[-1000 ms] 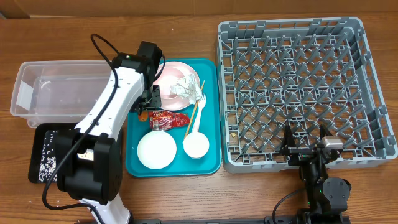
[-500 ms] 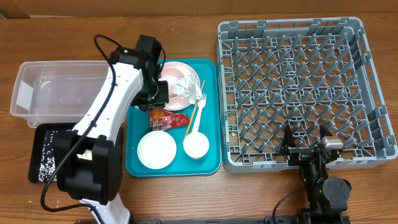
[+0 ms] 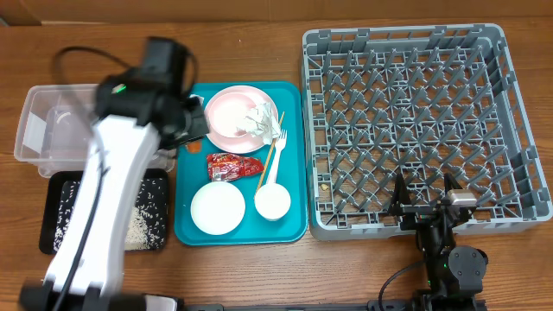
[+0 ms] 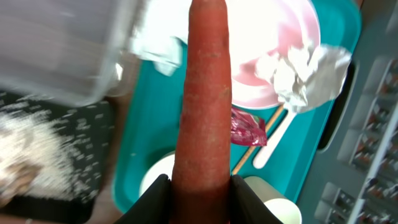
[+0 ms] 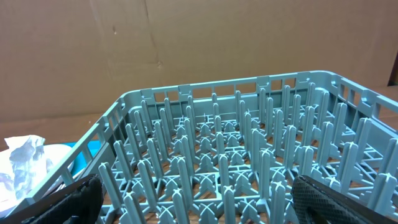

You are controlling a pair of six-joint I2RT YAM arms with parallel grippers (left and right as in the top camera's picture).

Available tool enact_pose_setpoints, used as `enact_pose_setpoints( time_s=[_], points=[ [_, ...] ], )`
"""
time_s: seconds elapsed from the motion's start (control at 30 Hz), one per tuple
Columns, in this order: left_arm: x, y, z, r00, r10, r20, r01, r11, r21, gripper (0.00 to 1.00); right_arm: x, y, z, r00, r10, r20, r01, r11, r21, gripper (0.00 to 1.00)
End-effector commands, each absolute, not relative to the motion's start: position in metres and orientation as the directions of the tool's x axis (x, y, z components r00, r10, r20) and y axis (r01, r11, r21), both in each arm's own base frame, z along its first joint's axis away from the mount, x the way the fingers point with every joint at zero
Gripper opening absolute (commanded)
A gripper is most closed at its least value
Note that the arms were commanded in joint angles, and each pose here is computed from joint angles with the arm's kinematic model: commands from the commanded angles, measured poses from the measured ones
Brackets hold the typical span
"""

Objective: Sort waste into correct bins and load items into the dishwasher
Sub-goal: 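Lift the carrot with the left gripper and carry it over the black tray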

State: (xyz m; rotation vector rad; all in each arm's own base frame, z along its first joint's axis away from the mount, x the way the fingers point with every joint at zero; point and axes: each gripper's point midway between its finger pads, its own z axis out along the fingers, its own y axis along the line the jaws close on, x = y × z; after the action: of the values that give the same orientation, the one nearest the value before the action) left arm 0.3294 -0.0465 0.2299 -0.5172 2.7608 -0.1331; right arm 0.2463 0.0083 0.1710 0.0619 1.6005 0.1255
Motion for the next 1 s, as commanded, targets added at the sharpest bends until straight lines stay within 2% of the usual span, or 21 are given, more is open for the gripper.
enact_pose_setpoints(
  time_s=[0.0,0.1,0.2,0.3,0.6,0.77,0.97],
  points=[
    [0.312,-0.013,0.268,-0.766,-0.498,-0.406,-0.477,0.864,-0.159,0.04,0.246,0.007,0.17,-0.028,0.114,-0.993,-0.032,0.993,0.115,1.0],
    [0.288,0.022,0.284,-0.66,-0.594,-0.459,-0.613,0.78,-0.127,0.04,0.246,0.007,0.17,-0.028,0.114,-0.993,-0.032,0.993,0.115,1.0],
    [0.259,0.058,0.296,-0.507,-0.704,-0.497,-0.764,0.634,-0.118,0.04,0.246,0.007,0.169,-0.028,0.114,-0.993,-0.033,0.993,0.115,1.0],
    [0.241,0.076,0.3,-0.408,-0.768,-0.495,-0.833,0.535,-0.144,0.04,0.246,0.007,0.169,-0.028,0.114,-0.993,-0.033,0.993,0.115,1.0],
    [0.226,0.095,0.286,-0.332,-0.816,-0.473,-0.89,0.437,-0.128,0.04,0.246,0.007,0.169,-0.028,0.114,-0.993,-0.032,0.993,0.115,1.0],
    [0.219,0.107,0.264,-0.243,-0.865,-0.438,-0.939,0.323,-0.117,0.04,0.246,0.007,0.17,-0.028,0.114,-0.993,-0.032,0.993,0.115,1.0],
    [0.218,0.118,0.227,-0.219,-0.884,-0.413,-0.959,0.273,-0.076,0.04,0.246,0.007,0.169,-0.028,0.114,-0.993,-0.032,0.993,0.115,1.0]
  ],
)
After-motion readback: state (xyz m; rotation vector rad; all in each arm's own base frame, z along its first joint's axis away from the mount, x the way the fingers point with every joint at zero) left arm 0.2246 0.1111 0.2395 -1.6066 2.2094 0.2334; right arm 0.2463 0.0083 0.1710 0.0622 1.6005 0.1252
